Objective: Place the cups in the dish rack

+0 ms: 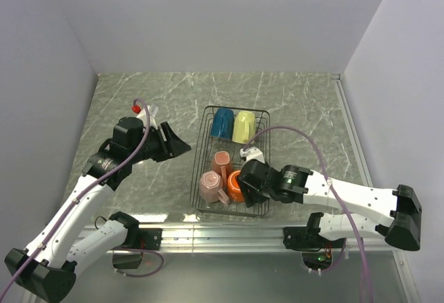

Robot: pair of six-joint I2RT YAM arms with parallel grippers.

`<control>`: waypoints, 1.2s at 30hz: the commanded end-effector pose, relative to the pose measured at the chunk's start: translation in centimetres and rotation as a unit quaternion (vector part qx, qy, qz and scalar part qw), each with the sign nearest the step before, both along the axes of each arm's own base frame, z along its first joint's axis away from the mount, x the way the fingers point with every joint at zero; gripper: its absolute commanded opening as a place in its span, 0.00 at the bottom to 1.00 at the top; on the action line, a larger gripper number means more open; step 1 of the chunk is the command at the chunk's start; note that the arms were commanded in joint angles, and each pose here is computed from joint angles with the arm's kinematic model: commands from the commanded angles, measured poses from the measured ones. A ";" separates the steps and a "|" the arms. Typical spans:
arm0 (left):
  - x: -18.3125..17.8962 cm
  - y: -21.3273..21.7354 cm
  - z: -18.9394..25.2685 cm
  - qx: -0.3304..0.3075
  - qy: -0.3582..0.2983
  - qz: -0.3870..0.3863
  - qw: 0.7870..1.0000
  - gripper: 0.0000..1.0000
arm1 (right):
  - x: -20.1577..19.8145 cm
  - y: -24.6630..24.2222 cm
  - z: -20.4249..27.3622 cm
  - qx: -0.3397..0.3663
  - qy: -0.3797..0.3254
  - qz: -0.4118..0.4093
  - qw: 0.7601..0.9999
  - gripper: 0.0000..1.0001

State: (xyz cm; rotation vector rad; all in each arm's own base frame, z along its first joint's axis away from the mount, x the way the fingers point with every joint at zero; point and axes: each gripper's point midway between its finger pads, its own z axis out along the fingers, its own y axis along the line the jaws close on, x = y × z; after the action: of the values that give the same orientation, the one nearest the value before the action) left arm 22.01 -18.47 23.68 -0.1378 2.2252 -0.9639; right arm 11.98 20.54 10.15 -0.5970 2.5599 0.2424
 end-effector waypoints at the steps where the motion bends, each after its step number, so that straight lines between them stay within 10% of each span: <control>1: 0.4 0.0 0.4 0.005 -0.017 -0.001 1.000 0.57 | 0.2 -0.5 3.4 0.026 -0.020 -0.034 0.999 0.72; 13: 1.5 0.3 2.8 0.034 -0.047 -0.006 0.998 0.57 | -0.2 -1.9 18.8 0.210 -0.089 -0.053 0.972 0.73; 36: 5.2 8.5 6.6 0.096 -0.262 0.208 0.938 0.76 | -3.6 -10.6 21.4 0.427 -0.112 -0.131 0.887 0.85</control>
State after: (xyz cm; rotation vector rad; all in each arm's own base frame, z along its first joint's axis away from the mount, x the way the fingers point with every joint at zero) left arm 26.05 -10.37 28.64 -0.2387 1.7714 -0.5180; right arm 8.41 9.99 31.70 0.0689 1.9994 1.0497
